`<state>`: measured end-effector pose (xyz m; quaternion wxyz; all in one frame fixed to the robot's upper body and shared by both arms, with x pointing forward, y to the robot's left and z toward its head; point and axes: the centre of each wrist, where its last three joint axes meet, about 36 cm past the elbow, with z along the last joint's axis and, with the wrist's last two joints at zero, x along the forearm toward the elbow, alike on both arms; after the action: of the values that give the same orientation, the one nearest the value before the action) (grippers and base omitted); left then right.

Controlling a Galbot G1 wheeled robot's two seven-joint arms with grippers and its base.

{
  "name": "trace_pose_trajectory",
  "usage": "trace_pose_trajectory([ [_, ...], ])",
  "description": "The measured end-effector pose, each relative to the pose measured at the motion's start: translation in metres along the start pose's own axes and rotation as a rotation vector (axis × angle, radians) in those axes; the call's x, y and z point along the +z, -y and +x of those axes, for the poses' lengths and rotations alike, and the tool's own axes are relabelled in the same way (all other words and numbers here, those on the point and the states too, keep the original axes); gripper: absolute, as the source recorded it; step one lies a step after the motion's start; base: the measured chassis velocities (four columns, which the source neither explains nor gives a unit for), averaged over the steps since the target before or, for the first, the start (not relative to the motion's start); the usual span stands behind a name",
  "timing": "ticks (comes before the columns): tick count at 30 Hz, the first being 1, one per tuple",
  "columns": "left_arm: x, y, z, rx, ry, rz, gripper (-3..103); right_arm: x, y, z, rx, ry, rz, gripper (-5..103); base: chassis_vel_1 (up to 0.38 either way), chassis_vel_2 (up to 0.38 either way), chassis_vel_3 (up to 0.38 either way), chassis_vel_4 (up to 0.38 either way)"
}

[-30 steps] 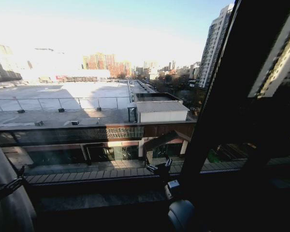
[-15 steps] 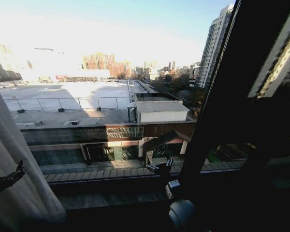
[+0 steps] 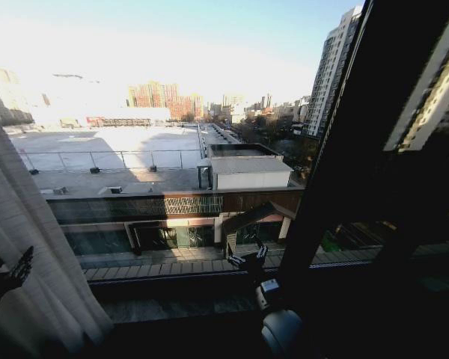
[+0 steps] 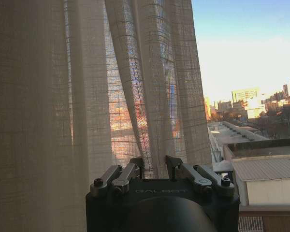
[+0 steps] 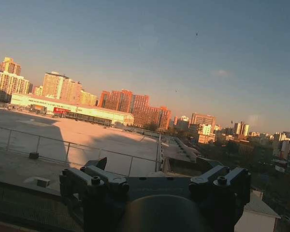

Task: Open the curtains by pulling them apart, changing their state from closed to fully open.

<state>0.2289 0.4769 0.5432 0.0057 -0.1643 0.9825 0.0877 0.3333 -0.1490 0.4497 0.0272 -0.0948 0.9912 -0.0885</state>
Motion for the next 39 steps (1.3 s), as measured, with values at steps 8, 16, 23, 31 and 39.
trace_pose_trajectory([
  [8, 0.000, -0.001, -0.003, -0.011, 0.008, 0.009, 3, 0.000, 0.001, 0.001, 0.003, 0.003, -0.001, 100, 0.000, 0.000, 0.000, 0.000],
  [16, 0.005, -0.013, -0.020, -0.226, -0.015, 0.043, 0, -0.001, 0.000, 0.001, -0.002, 0.005, 0.000, 100, 0.000, 0.000, 0.000, 0.000],
  [23, 0.005, -0.063, -0.052, -0.648, -0.081, 0.027, 0, 0.000, -0.003, 0.000, -0.016, 0.008, 0.001, 100, 0.000, 0.000, 0.000, 0.000],
  [31, 0.010, -0.150, -0.074, -1.023, -0.148, 0.009, 0, 0.004, -0.010, -0.003, -0.051, 0.010, 0.002, 100, 0.000, 0.000, 0.000, 0.000],
  [39, 0.010, -0.181, -0.064, -1.135, -0.195, -0.016, -2, 0.007, -0.011, -0.001, -0.067, 0.013, -0.002, 100, 0.000, 0.000, 0.000, 0.000],
])
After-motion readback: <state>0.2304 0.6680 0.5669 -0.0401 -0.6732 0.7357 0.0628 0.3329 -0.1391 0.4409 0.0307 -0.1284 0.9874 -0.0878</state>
